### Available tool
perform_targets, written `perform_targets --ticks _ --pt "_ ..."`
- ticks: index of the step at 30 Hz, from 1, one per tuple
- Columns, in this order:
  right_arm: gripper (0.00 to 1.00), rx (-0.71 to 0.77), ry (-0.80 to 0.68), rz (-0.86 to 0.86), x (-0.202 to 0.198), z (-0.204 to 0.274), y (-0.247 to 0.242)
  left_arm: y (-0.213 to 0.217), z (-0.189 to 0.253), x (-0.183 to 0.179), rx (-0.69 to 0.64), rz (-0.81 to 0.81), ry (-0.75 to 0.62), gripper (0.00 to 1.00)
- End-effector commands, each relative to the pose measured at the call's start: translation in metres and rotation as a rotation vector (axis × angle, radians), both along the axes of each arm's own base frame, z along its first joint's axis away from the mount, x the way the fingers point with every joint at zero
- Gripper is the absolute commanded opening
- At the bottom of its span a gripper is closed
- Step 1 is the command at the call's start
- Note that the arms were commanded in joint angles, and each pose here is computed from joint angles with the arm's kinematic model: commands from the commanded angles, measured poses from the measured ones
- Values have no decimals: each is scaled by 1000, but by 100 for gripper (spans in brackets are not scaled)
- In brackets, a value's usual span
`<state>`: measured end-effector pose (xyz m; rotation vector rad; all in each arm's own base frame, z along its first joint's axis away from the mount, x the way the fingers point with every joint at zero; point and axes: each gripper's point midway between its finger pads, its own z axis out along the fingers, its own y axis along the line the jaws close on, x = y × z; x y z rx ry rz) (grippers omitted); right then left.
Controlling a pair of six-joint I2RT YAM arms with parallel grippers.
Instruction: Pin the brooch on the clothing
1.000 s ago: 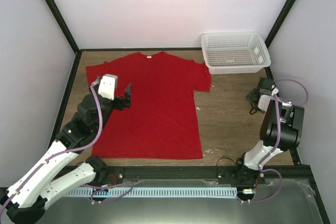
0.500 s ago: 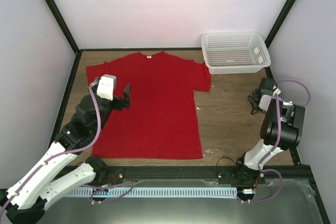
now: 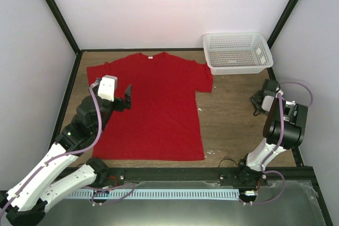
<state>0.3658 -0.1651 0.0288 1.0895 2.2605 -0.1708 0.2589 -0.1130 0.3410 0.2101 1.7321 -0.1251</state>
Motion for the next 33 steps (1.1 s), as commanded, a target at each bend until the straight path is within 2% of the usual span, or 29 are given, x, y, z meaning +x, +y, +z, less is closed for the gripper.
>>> perform_targets --ticks 1,13,29,33 --pt "73 -4 -24 -19 8 7 -9 1 4 -1 -24 1 -18 100" --pt "51 3 -41 -13 6 13 -6 -1 4 -1 -22 -6 -21 100" --pt "43 -16 -60 -23 2 22 -7 -2 4 -3 -26 -12 -22 100" --pt "47 -18 -56 -20 3 22 -8 -2 4 -3 -26 -12 -23 100"
